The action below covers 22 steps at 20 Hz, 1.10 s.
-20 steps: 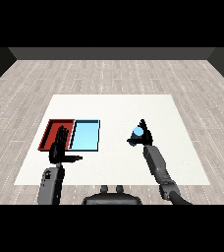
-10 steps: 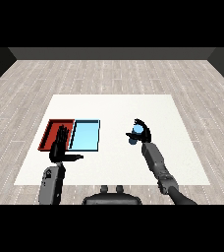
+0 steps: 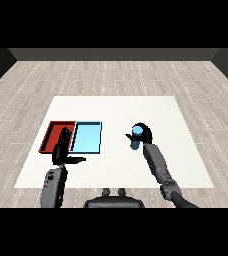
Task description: Pick the blue can and put it in the blue box
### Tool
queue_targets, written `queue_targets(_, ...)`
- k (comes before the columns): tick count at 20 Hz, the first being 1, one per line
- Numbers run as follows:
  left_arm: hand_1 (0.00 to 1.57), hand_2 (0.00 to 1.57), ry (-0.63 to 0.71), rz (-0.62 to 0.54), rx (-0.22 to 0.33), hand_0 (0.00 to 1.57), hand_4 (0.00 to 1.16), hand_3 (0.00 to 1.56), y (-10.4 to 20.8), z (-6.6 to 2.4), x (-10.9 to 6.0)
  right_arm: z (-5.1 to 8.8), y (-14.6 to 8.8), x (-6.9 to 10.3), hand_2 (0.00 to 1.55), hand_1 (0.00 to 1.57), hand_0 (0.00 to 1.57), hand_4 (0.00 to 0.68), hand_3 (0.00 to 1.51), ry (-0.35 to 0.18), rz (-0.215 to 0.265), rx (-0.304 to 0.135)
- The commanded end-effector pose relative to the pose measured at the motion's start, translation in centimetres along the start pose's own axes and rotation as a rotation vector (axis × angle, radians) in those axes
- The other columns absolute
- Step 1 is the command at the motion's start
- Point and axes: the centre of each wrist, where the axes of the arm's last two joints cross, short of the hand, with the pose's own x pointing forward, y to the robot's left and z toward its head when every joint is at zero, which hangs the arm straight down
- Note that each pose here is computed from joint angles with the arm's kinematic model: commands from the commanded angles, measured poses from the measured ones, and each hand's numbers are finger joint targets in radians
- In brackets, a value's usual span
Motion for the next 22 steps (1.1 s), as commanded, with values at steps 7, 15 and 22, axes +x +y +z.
queue_targets(7, 0.00, 0.00, 0.029, -0.017, -0.053, 0.00, 0.00, 0.00, -1.4, 0.55, -0.2, -2.1, 4.3, 7.1, 1.48, 1.48, 1.48, 0.630, 1.45, -0.188, 0.012, 0.130)
queue_targets(15, 0.00, 0.00, 0.078, 0.090, -0.089, 0.00, 0.00, 0.00, -3.2, -0.55, 0.0, 0.4, 6.0, 8.6, 1.45, 1.48, 1.48, 0.641, 1.43, -0.247, 0.022, 0.179)
queue_targets(22, 0.00, 0.00, 0.109, 0.136, -0.130, 0.00, 0.00, 0.00, -5.9, -1.16, -1.4, 1.2, 4.9, 9.6, 1.46, 1.49, 1.49, 0.632, 1.44, -0.244, 0.013, 0.177)
